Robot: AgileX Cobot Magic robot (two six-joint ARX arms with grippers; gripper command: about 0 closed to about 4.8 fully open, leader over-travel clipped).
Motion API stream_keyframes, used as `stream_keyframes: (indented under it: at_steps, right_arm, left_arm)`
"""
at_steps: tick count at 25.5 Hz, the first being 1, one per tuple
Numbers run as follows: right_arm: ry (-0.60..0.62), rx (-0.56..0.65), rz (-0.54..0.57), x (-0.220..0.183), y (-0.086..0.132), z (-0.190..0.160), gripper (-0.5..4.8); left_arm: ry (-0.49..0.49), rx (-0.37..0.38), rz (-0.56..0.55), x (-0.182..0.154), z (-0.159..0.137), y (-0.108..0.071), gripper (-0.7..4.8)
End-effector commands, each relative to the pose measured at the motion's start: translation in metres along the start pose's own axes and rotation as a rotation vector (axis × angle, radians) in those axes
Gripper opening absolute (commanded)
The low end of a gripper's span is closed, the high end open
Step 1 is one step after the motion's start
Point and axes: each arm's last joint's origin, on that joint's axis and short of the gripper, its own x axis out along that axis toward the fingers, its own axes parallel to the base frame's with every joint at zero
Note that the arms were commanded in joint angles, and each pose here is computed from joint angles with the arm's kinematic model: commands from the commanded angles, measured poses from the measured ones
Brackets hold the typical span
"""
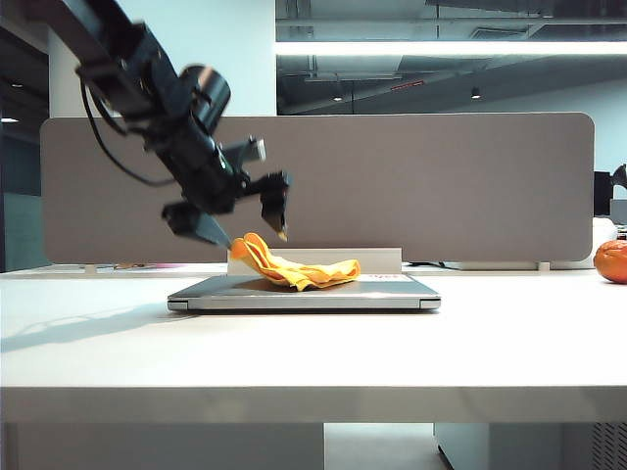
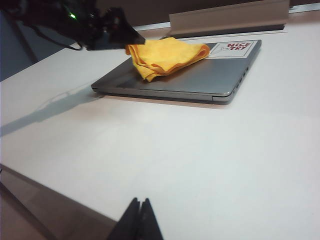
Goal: Pick up the yellow rag and put it over the laptop.
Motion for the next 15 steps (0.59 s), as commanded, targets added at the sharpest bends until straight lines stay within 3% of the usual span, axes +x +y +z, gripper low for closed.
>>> stream_keyframes:
  at_steps: [1, 6, 9, 11, 15]
  right_arm:
    - [-0.014, -0.005, -0.034, 0.000, -0.001, 0.000, -0.01]
    - [-0.028, -0.005, -0.120, 0.000, -0.004, 0.001, -0.01]
    - [-0.038, -0.005, -0.183, 0.000, -0.005, 0.001, -0.01]
    - [-0.040, -0.005, -0.195, 0.000, -0.006, 0.001, -0.01]
    - [-0.035, -0.003, -0.195, 0.000, -0.006, 0.000, -0.01]
  left_arm:
    - [-0.016, 0.073, 0.041, -0.019, 0.013, 0.000, 4.69]
    - [-0.039, 0.083, 0.061, -0.046, 0.028, -0.003, 4.64]
    - [-0.067, 0.084, 0.080, -0.066, 0.038, -0.005, 4.19]
    - [-0.083, 0.085, 0.075, -0.071, 0.042, -0.006, 3.93]
    - [-0.076, 0.085, 0.078, -0.071, 0.042, -0.006, 3.94]
